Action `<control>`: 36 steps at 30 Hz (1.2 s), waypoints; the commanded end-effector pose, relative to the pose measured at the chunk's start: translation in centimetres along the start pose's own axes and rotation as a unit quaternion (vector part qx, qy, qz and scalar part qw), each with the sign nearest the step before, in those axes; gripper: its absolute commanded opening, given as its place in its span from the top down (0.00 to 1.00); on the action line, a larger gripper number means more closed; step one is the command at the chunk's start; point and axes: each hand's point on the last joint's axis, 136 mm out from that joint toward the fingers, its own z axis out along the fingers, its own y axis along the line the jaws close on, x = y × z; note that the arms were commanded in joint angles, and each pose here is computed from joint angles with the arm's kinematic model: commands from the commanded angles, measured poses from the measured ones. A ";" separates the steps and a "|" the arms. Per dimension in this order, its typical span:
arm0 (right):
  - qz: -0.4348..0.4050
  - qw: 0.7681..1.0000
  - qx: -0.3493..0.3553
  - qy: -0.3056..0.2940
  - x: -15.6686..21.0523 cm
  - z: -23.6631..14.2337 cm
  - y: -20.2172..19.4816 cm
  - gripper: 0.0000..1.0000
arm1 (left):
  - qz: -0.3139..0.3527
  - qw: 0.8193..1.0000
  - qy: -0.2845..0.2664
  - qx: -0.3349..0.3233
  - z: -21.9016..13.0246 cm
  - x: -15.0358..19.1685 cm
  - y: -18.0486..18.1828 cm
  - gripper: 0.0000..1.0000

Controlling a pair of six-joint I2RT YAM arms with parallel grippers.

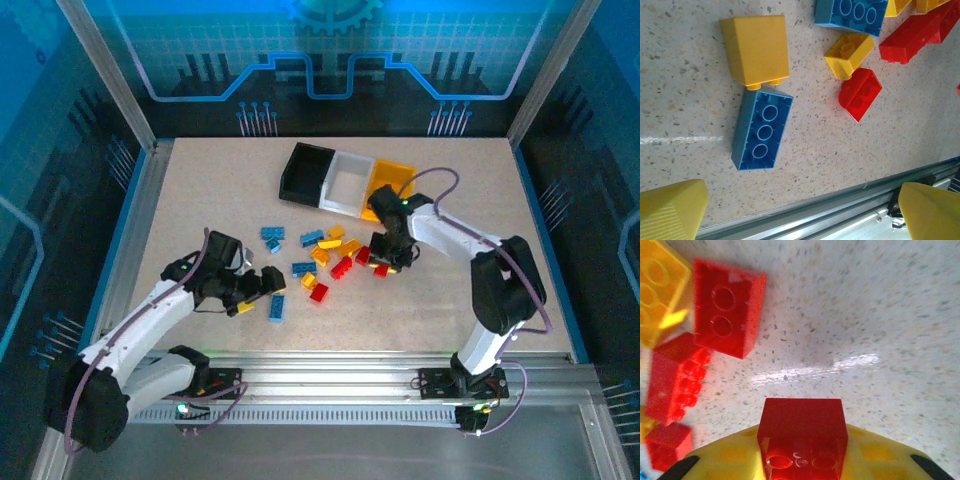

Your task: Sort the legos into containers by color

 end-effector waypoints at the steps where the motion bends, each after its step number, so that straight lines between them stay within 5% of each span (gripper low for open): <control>1: 0.008 0.999 -0.021 -0.041 -2.9 -3.8 0.2 0.67 | -0.008 1.000 0.015 0.013 0.5 0.5 -0.3 0.01; 9: 0.037 0.993 -0.055 -0.096 -12.0 -8.1 1.3 0.67 | -0.016 1.000 0.009 0.014 0.1 0.9 0.0 0.01; 16: 0.056 0.992 -0.055 -0.101 -17.4 -7.5 1.5 0.67 | -0.029 1.000 0.002 0.007 -0.5 1.6 0.8 0.01; 27: 0.072 0.995 -0.044 -0.061 -19.4 -2.6 2.3 0.66 | -0.041 0.999 0.008 -0.002 -1.1 3.2 2.1 0.01; 36: 0.067 0.995 -0.039 -0.056 -18.9 -2.2 2.5 0.59 | -0.041 0.999 0.004 0.004 -1.3 3.4 2.1 0.01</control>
